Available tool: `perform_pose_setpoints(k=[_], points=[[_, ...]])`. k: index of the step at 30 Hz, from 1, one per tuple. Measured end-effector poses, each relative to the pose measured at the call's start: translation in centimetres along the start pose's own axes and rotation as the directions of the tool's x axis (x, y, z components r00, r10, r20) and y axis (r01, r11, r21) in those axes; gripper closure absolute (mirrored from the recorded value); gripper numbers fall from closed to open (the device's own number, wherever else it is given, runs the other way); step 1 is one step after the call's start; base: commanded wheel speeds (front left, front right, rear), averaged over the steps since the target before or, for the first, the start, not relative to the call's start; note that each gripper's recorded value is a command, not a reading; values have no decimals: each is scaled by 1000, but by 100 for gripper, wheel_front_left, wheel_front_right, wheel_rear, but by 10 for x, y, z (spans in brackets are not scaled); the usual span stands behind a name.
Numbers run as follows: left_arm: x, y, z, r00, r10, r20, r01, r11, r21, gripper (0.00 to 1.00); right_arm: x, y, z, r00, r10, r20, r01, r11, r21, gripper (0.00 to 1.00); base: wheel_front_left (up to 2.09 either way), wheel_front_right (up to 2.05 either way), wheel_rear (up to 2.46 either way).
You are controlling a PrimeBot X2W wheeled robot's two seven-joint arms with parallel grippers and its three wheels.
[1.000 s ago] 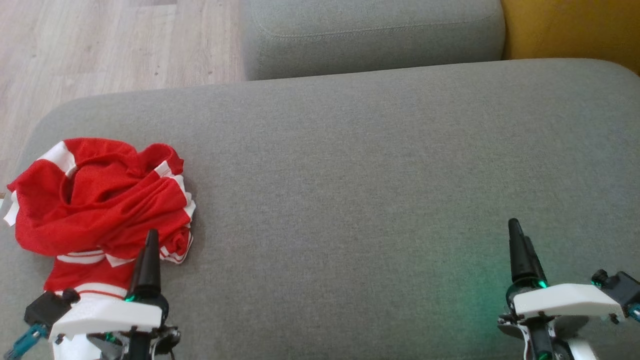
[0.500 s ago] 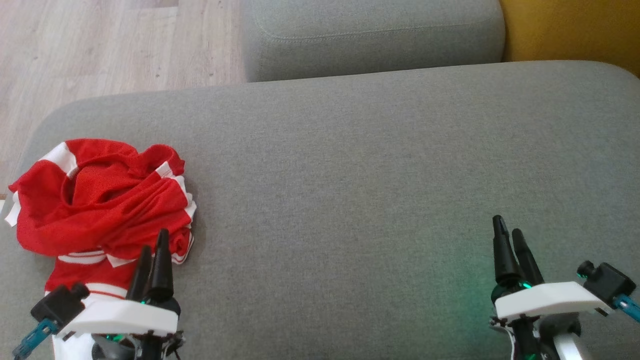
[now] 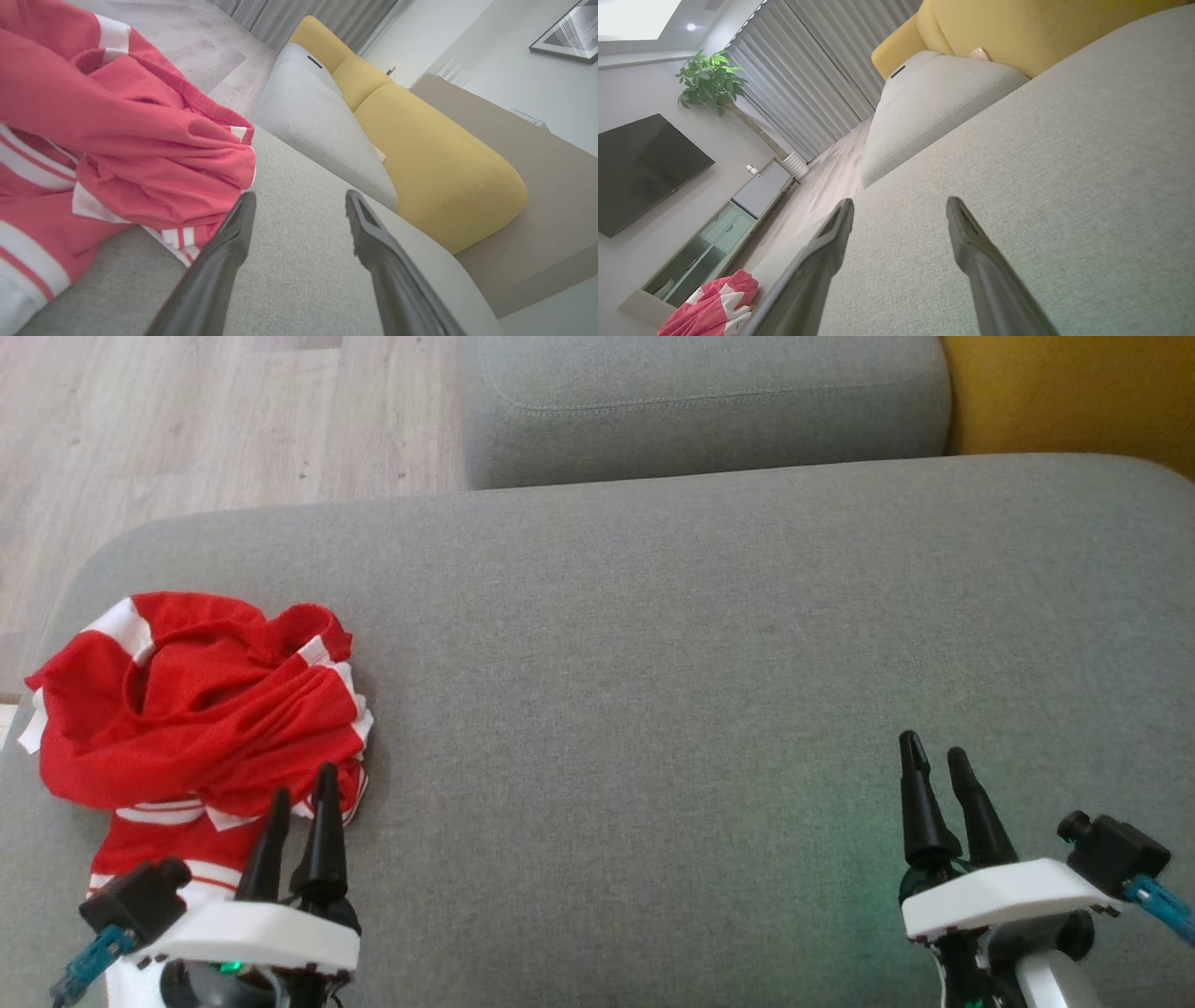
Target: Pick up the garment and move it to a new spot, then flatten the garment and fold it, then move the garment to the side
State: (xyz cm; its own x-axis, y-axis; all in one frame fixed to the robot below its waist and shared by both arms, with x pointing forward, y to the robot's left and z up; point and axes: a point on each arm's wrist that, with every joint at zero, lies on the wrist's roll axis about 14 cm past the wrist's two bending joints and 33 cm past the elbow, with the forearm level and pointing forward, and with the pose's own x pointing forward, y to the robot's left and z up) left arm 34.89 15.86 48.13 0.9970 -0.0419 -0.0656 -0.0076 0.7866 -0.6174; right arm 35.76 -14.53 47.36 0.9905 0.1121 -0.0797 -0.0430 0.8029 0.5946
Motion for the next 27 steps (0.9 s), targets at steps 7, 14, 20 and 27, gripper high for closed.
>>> perform_pose_setpoints(k=[7,14,20,27], points=[[-2,-6,5,1000,-23,22,20,995,101,0,1,5,4,1000,21,15,-19,997,-78,0,0,0,0],[-3,-13,4,998,-48,26,42,980,193,0,0,12,3,999,50,20,-46,986,-161,0,0,0,0],[-5,-16,4,997,-63,34,51,962,269,0,0,20,4,996,80,27,-72,970,-233,0,0,0,0],[-6,-23,8,994,-95,51,71,933,353,0,-2,29,4,993,117,31,-101,943,-318,0,0,0,0]])
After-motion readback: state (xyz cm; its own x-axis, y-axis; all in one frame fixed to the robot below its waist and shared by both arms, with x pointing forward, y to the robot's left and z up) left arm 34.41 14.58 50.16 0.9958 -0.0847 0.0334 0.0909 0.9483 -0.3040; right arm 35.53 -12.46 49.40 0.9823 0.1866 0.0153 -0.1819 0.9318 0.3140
